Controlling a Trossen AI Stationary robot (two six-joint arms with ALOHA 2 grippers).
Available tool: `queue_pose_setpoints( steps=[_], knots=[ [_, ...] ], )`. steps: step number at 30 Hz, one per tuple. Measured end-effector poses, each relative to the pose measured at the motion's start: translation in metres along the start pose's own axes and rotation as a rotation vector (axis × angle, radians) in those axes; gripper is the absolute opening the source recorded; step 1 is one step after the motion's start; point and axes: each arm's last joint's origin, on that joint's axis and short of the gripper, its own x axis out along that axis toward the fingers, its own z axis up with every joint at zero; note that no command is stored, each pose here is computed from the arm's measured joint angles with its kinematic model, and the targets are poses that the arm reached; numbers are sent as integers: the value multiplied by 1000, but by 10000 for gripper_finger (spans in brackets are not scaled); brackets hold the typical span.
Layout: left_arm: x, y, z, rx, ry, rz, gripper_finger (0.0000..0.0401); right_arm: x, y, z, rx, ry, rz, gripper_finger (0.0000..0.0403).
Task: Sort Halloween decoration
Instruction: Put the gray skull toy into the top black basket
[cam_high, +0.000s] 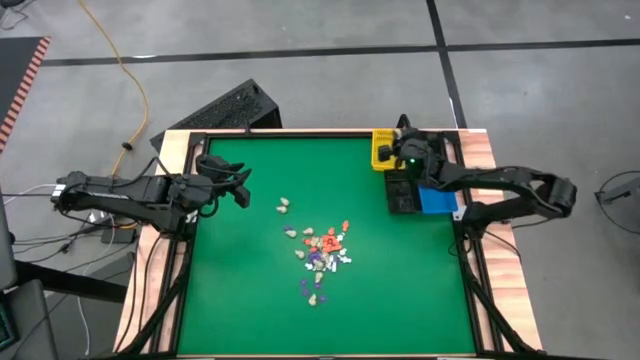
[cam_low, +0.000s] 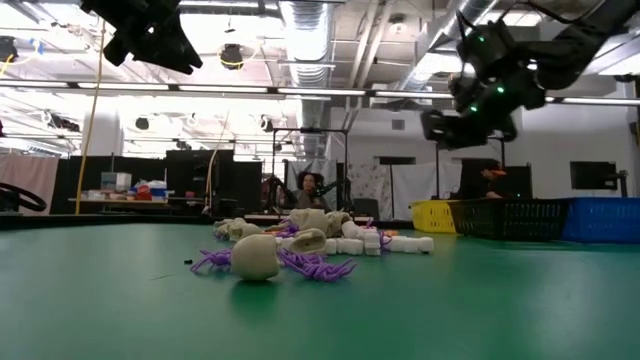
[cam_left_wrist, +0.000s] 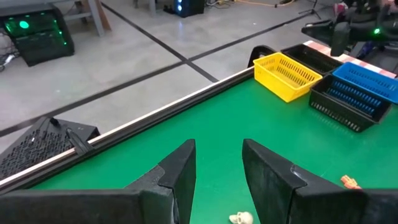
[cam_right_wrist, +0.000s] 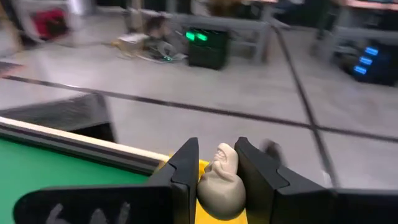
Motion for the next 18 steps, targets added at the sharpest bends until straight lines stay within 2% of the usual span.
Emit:
queue_pose_setpoints(
  steps=[11, 18],
  knots=[
    [0, 0, 0, 0, -1, 3, 121, 10, -40, -20, 76, 157, -260, 107],
    [0, 0, 0, 1, -1, 3, 121, 13, -54, -28, 134, 226, -349, 107]
  ],
)
